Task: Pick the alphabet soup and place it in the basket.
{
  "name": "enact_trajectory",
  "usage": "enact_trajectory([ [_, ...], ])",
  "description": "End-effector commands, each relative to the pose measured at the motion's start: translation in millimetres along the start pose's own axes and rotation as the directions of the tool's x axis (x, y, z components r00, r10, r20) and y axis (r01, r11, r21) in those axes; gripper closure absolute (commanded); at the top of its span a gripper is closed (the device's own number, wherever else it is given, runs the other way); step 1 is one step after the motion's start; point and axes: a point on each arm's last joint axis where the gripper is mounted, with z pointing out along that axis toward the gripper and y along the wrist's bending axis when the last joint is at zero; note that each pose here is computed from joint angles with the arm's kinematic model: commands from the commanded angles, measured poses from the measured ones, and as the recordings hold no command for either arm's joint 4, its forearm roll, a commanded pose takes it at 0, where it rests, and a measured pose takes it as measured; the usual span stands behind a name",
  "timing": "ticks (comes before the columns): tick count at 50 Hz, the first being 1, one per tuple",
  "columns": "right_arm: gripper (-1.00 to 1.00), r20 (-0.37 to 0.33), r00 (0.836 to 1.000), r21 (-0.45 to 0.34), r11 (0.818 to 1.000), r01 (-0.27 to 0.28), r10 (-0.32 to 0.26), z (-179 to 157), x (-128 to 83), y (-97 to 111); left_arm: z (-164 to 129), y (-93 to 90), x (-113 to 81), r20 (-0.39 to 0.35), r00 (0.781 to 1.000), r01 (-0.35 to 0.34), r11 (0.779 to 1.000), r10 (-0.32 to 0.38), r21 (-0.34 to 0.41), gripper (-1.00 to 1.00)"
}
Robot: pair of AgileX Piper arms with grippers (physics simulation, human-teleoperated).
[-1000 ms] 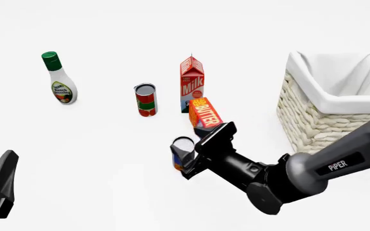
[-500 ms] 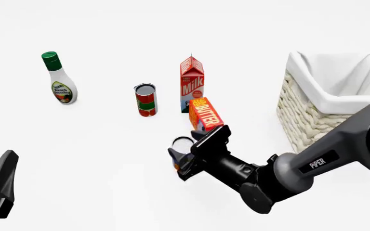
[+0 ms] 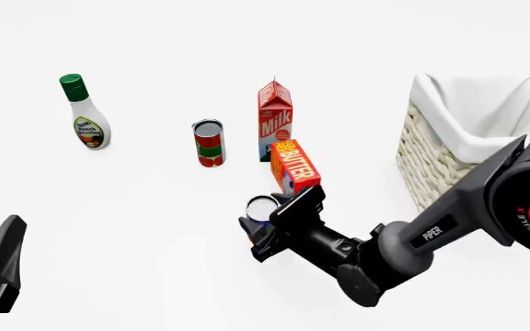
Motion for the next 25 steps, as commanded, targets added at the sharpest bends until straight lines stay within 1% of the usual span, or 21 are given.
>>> enact_trajectory([
  [1, -1.0, -0.011, 1.0, 0.002, 1.0, -0.009, 0.009, 3.9, 7.7, -0.5, 0.0, 0.0, 0.0, 0.0, 1.0, 0.0, 1.0, 0.0, 0.0, -1.0],
  [25, -1.0, -0.027, 0.999, 0.0, 1.0, -0.023, 0.023, 13.8, 15.5, 0.5, 0.0, 0.0, 0.0, 0.0, 1.0, 0.0, 1.0, 0.0, 0.0, -1.0],
])
